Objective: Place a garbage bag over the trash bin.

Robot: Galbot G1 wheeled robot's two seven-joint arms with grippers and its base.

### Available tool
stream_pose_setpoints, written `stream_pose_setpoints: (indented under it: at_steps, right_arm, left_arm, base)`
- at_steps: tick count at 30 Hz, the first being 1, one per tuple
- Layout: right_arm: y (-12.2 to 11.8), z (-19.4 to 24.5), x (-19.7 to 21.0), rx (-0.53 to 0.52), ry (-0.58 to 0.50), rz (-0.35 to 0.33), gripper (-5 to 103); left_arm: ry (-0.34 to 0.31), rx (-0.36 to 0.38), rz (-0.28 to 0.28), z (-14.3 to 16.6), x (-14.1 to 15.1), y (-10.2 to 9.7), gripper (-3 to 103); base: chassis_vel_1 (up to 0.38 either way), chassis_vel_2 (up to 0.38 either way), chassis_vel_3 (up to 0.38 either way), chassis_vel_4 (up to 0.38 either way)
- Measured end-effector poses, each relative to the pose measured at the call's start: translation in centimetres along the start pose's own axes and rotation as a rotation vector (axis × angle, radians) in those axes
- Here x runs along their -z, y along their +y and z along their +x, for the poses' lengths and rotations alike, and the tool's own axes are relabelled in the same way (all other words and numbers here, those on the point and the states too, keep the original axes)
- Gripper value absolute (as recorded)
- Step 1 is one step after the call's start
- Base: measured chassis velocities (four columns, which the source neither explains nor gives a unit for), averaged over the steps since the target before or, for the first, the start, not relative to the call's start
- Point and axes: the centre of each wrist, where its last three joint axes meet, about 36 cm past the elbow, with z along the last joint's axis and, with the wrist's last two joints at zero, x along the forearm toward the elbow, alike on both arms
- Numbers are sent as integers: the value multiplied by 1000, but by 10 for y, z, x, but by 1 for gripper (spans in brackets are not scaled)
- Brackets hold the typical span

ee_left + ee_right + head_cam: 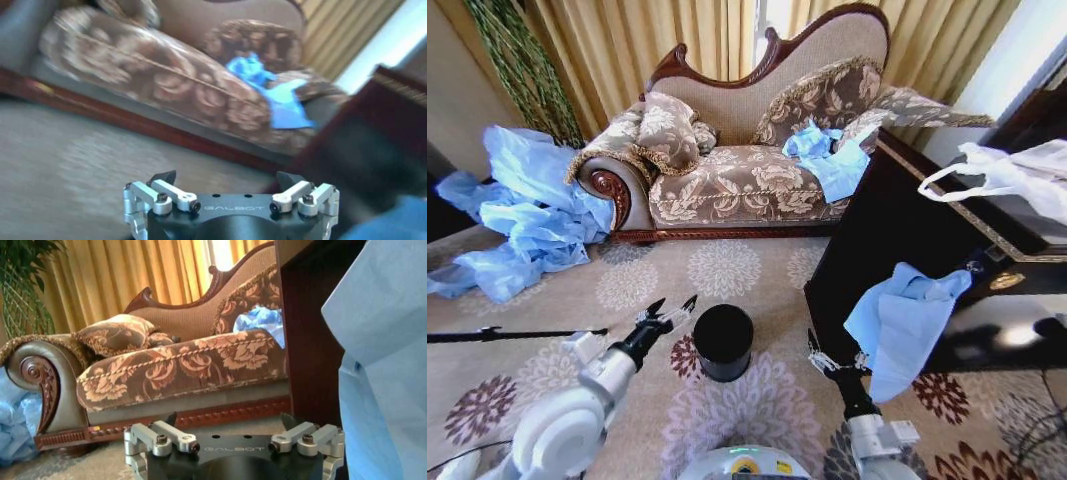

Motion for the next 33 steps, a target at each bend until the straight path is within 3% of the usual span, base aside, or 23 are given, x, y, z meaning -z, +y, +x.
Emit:
stream_pose_setpoints:
  at_steps: [2,3,4,6,7,9,12,15,16,17,20,24,28,31,33]
  right_arm:
    - [-1,-2,-3,1,3,4,100]
    - [0,-2,-4,2,3,4,100]
    - [0,-2,-4,2,3,4,100]
    - [1,-4,-6,4,0,0,100]
    - [1,-4,-6,4,0,0,100]
    - [0,-6,-8,3,-2,5,100]
    - [-3,-7,-9,0,-3,17,100]
    - [-7,-8,-12,-4,1,28,100]
    - [-8,-8,-13,-3,4,32,100]
    - [-8,-8,-13,-3,4,32,100]
    - [-10,-9,-15,0,7,37,100]
    - [-10,-9,-15,2,5,37,100]
    - [-10,-10,-15,2,3,39,100]
    - [-12,-10,-15,-2,1,43,100]
    - [-14,-10,-15,-4,0,47,100]
  left_arm:
    - [24,-105,66,-6,3,-4,100]
    - [30,-150,82,-11,1,-4,100]
    - [30,-150,82,-11,1,-4,100]
    - [25,-251,118,-23,-4,-2,100]
    - [25,-251,118,-23,-4,-2,100]
    - [33,-345,192,-38,-13,2,100]
    - [30,-385,234,-50,-21,7,100]
    - [34,-434,311,-59,-28,10,100]
    - [48,-457,362,-61,-29,8,100]
    - [48,-457,362,-61,-29,8,100]
    - [109,-511,460,-68,-30,-1,100]
    - [183,-540,481,-80,-36,-15,100]
    - [187,-517,427,-79,-35,-18,100]
    - [183,-506,411,-75,-30,-14,100]
    - [194,-523,430,-77,-30,-17,100]
  base:
    - [0,0,0,0]
    - [0,0,0,0]
    - [0,0,0,0]
    - [0,0,0,0]
    - [0,0,0,0]
    - [0,0,0,0]
    - [0,0,0,0]
    - [0,0,0,0]
    - [0,0,0,0]
    - [0,0,0,0]
    - [0,0,0,0]
    - [0,0,0,0]
    - [0,0,0,0]
    - [0,0,0,0]
    - [0,0,0,0]
